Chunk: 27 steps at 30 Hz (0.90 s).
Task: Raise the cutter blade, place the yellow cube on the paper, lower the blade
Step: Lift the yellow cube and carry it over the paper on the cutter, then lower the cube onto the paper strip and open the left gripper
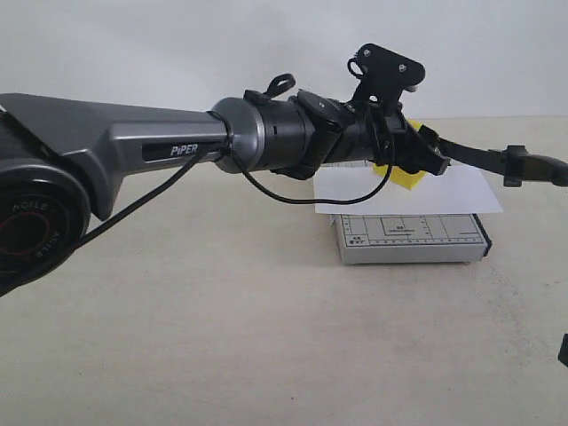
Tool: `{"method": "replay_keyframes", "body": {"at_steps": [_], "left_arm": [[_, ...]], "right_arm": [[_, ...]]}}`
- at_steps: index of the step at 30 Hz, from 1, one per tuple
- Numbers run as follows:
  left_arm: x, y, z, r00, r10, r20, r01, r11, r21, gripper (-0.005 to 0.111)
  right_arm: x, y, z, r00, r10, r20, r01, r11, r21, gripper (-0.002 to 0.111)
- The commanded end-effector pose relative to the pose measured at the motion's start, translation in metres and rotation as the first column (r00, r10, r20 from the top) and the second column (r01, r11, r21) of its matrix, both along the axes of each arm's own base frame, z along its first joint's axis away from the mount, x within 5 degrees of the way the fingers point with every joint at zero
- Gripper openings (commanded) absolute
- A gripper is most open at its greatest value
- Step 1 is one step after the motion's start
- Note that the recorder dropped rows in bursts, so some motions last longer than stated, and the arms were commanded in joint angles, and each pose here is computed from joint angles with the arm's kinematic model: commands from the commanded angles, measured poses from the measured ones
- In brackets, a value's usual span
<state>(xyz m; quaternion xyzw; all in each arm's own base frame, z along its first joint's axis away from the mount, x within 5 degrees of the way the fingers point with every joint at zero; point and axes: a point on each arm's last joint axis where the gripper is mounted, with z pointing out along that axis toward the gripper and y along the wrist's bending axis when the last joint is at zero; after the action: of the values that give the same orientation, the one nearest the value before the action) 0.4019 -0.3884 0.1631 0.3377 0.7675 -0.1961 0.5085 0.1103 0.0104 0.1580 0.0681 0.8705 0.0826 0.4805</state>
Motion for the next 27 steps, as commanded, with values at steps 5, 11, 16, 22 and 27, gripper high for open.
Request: {"method": "replay_keyframes", "body": {"at_steps": [5,11,16,22,27], "left_arm": [[-0.007,0.001,-0.011,0.999,-0.040,-0.027,0.041,0.998,0.038,0.005],[-0.010,0.002,-0.016,0.997,-0.077,-0.021,0.079,0.994,0.076,0.005],[-0.008,0.003,-0.016,0.998,-0.060,-0.010,0.061,0.995,0.078,0.010],[-0.010,0.002,-0.016,0.997,-0.078,-0.022,0.080,0.994,0.076,0.059],[-0.010,0.002,-0.016,0.997,-0.077,-0.023,0.079,0.994,0.074,0.091]], "right_arm": [[0.000,0.000,0.000,1.000,0.004,0.004,-0.004,1.000,-0.005,0.000],[0.000,0.000,0.000,1.000,0.004,0.004,-0.004,1.000,-0.005,0.000],[0.000,0.000,0.000,1.000,0.004,0.004,-0.004,1.000,-0.005,0.000],[0.000,0.000,0.000,1.000,0.004,0.004,-0.004,1.000,-0.005,0.000],[0.000,0.000,0.000,1.000,0.004,0.004,-0.004,1.000,-0.005,0.000]]}}
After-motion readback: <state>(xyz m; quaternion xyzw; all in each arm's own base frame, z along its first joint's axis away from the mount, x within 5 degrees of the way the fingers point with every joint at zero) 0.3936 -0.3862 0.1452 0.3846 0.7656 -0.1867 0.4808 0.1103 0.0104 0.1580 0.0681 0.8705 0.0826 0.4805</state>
